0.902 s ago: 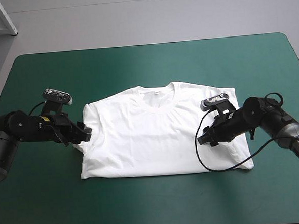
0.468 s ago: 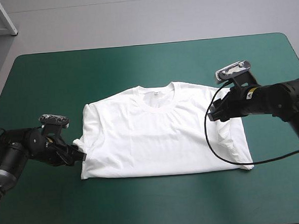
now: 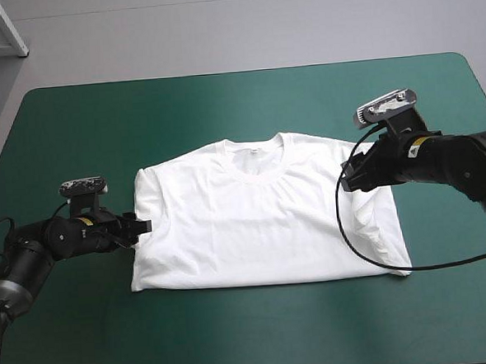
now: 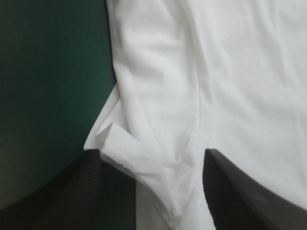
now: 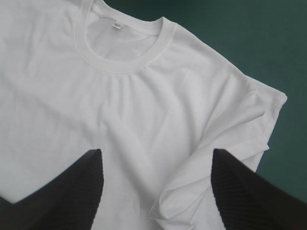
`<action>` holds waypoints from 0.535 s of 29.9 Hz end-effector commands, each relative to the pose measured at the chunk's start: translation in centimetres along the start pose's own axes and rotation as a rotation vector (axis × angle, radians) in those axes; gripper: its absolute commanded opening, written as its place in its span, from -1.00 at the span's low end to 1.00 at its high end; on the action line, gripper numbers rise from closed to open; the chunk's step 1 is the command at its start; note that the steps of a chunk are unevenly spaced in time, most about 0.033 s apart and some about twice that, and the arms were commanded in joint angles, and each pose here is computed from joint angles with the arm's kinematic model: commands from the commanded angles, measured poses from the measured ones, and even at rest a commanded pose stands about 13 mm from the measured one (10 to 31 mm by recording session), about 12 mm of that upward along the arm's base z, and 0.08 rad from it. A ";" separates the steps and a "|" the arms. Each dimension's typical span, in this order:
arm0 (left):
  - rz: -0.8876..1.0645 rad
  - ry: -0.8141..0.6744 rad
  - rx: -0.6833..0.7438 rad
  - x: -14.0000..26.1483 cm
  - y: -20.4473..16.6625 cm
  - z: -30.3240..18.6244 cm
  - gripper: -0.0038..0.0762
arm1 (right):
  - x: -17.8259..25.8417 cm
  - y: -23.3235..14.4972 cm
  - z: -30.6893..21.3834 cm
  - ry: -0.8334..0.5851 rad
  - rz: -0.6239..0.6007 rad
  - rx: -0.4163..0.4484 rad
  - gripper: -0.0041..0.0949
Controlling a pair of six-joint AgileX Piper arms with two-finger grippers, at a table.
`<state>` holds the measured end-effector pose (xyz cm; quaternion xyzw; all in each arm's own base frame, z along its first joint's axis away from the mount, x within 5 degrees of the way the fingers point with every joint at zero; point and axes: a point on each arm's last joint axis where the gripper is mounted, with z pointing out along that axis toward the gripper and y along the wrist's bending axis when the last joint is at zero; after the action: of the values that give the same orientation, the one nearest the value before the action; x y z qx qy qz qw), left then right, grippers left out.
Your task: Fold the cloth
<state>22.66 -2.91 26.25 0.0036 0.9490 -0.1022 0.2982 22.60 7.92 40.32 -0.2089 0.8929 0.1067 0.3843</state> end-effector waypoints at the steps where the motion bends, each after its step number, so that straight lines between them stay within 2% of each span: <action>1: -0.026 -0.069 0.017 -1.1 -0.3 -0.4 0.22 | -1.0 0.1 -1.2 -0.102 -0.023 0.014 0.30; 11: -0.068 -0.008 0.005 -1.1 0.1 2.3 0.19 | -1.0 0.0 -1.0 -0.098 -0.036 0.018 0.29; 14: -0.068 -0.006 0.005 -1.1 0.1 2.3 -0.09 | -1.0 0.0 -0.6 -0.084 -0.035 0.016 0.22; 16: -0.068 -0.006 0.005 -1.1 0.1 2.3 -0.44 | -1.0 -0.1 -0.3 -0.078 -0.034 0.015 0.17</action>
<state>24.51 -3.05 23.59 -0.0184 0.9599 -0.1063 0.2588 23.04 8.03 39.89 -0.2179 0.8928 0.1017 0.3810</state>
